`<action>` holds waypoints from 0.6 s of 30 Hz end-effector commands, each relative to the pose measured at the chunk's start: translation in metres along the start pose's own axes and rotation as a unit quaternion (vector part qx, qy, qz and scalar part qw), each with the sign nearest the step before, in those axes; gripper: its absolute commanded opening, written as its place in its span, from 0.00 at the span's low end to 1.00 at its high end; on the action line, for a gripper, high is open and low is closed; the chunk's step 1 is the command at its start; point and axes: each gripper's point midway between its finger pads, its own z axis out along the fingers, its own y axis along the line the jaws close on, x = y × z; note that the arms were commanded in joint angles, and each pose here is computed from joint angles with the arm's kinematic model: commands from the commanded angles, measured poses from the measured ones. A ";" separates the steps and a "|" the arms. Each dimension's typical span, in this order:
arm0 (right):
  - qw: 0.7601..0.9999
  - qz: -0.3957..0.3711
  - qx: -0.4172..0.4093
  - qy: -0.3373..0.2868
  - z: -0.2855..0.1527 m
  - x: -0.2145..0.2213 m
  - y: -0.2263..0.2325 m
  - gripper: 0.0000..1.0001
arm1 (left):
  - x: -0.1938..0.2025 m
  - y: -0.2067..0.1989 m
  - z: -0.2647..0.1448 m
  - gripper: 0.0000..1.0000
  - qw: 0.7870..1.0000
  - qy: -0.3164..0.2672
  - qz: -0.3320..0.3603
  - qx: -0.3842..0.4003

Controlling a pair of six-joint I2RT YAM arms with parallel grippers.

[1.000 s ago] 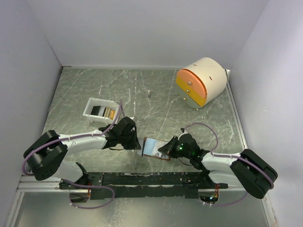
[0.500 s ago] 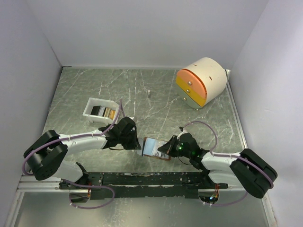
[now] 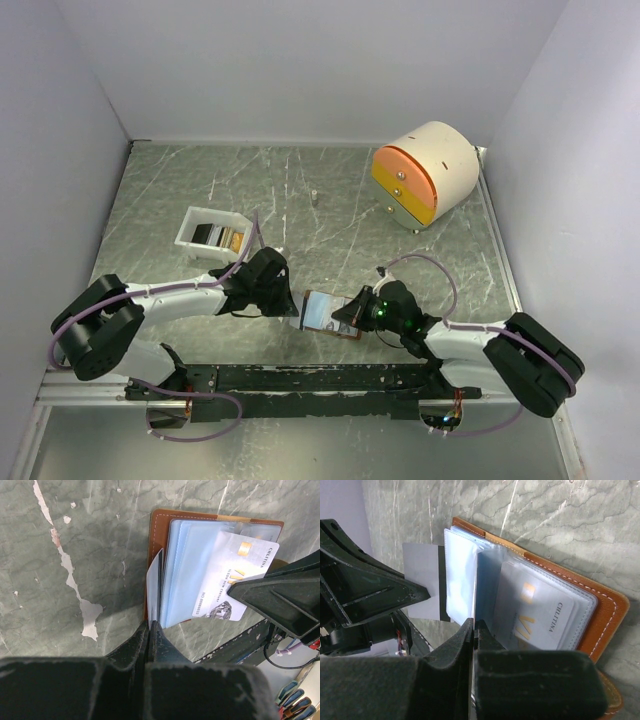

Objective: Put the credit cards into the card holder
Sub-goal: Insert the credit card into the card holder.

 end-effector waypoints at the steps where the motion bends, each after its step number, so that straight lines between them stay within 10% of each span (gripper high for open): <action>1: 1.000 -0.009 0.012 0.026 -0.001 0.012 -0.011 0.00 | 0.031 0.026 0.007 0.07 0.998 0.048 0.009 -0.043; 11: 1.000 -0.013 0.016 0.016 0.003 0.007 -0.010 0.00 | 0.032 0.024 0.007 0.07 0.998 0.049 0.009 -0.040; 18: 0.994 -0.020 0.105 0.003 -0.006 -0.007 -0.024 0.26 | 0.035 0.023 0.006 0.07 0.998 0.055 0.010 -0.042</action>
